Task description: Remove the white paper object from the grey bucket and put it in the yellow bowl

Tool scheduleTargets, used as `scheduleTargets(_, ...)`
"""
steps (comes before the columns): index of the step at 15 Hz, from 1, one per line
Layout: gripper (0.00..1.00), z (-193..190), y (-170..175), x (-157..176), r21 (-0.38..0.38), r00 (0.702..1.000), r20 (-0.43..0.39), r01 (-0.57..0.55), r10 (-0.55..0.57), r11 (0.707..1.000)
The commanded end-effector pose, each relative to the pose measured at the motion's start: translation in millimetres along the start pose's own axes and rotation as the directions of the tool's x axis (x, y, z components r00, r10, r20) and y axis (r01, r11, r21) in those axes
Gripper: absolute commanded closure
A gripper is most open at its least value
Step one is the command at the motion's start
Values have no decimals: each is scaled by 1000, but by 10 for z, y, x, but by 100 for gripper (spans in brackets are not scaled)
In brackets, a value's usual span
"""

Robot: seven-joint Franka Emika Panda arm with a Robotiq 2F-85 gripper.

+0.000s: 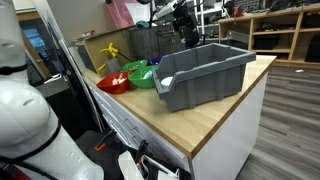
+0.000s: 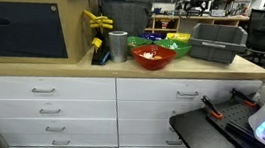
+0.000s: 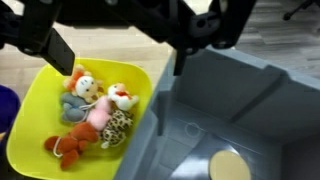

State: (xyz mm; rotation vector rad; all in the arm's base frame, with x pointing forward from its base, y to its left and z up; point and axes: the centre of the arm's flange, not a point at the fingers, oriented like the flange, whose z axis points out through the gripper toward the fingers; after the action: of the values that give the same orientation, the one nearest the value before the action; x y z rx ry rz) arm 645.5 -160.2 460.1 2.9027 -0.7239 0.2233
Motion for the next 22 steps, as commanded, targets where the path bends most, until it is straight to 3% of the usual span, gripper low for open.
scheduleTargets(1, 0, -255, 471, -230, -95, 991, 109, -64, 75, 993)
scheduleTargets(6, 0, -274, 1038, -614, -156, 953, 263, -115, 154, 981)
scheduleTargets(11, 0, 193, 1418, -925, -185, 932, 279, -184, 231, 965)
scheduleTargets(13, 28, 391, 1474, -1051, -170, 933, 268, -199, 240, 965)
scheduleTargets(17, 58, 657, 1391, -1319, -132, 938, 227, -236, 261, 963)
scheduleTargets(22, 95, 873, 1281, -1729, -154, 912, 267, -279, 312, 948)
